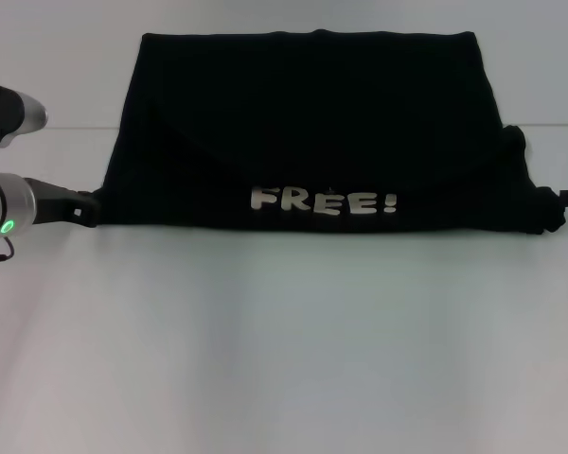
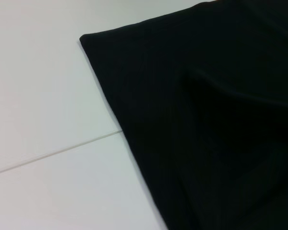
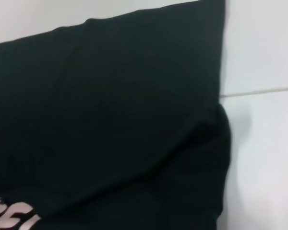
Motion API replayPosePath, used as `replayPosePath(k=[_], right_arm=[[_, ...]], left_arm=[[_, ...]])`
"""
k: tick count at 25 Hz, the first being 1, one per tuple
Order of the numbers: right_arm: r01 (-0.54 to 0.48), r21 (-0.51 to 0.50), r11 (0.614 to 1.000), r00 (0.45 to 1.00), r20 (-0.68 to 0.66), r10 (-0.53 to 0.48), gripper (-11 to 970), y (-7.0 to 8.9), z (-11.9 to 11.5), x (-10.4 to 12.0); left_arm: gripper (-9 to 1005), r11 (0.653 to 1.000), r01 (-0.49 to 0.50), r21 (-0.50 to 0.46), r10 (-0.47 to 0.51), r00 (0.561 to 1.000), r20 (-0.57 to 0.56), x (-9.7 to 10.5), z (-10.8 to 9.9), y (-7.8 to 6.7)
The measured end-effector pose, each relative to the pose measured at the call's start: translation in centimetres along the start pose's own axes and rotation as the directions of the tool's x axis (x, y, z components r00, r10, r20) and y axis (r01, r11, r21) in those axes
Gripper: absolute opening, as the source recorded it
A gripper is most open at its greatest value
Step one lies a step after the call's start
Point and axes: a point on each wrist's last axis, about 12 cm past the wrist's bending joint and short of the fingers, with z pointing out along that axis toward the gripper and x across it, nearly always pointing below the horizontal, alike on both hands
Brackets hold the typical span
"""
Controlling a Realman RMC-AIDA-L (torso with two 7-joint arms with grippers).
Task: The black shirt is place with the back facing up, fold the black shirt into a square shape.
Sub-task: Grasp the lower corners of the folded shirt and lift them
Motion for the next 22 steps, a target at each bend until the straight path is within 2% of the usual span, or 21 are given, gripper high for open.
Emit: replayPosePath(k=[13, 22], right_arm=[[0.003, -0.029, 1.0, 1.0, -0.021, -0.003, 87, 0.2, -0.2, 0.4], [0.029, -0.082, 0.996, 0.998, -0.053, -0.033, 148, 1.3, 0.0, 0.2]], left_arm=[[42, 0.999, 0.0, 0.033, 0.001, 1.0, -0.021, 0.4, -0.9, 0.2], [42, 0.999, -0.002, 0.032, 0.002, 1.0, -0.021, 0.5, -0.8, 0.2]])
